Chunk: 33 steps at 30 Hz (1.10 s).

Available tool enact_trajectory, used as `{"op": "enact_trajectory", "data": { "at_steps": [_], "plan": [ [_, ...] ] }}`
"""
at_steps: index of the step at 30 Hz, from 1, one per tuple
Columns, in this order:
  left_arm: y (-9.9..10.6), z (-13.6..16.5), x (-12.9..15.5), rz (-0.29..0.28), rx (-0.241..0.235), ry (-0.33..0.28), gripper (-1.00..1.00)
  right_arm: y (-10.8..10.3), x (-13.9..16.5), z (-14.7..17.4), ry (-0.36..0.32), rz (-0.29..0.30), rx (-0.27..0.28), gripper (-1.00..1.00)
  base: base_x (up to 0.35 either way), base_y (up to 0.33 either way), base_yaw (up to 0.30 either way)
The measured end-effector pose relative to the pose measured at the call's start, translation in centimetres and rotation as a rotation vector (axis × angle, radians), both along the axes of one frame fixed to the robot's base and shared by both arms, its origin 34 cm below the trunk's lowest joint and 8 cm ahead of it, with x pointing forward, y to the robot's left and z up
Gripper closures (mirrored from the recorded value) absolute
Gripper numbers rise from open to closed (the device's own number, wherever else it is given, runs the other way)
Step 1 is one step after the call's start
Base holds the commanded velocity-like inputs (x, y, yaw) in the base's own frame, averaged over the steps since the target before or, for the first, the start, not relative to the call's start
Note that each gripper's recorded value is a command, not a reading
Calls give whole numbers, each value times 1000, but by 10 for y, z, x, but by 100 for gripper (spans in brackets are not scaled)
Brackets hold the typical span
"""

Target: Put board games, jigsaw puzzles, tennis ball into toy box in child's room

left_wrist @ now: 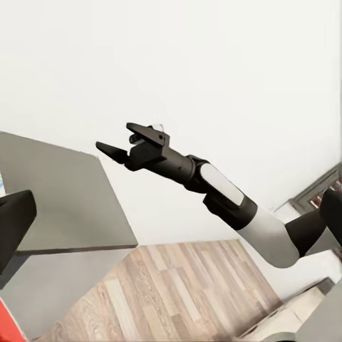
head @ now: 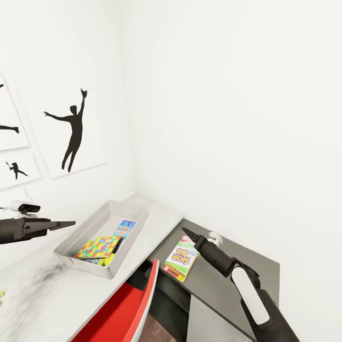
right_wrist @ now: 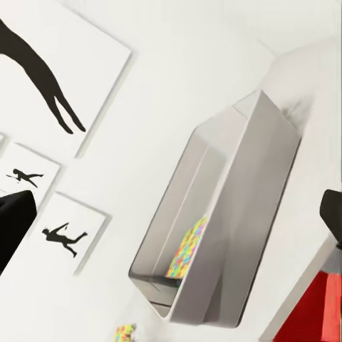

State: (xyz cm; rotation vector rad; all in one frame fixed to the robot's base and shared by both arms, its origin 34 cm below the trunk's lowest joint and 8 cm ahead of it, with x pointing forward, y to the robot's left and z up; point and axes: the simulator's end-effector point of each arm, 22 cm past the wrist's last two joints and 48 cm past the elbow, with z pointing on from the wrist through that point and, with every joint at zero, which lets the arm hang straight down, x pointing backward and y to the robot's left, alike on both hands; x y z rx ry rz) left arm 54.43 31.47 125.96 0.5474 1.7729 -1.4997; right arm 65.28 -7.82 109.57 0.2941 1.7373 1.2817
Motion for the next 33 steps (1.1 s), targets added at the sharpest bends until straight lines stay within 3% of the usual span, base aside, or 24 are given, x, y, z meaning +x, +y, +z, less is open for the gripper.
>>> {"op": "enact_trajectory", "data": {
  "at_steps": [33],
  "plan": [
    [-2,7,-4,-3,-2,-16,-100,-6,0,-1,7,-14,1,-100,0,0,-270]
  ]
}}
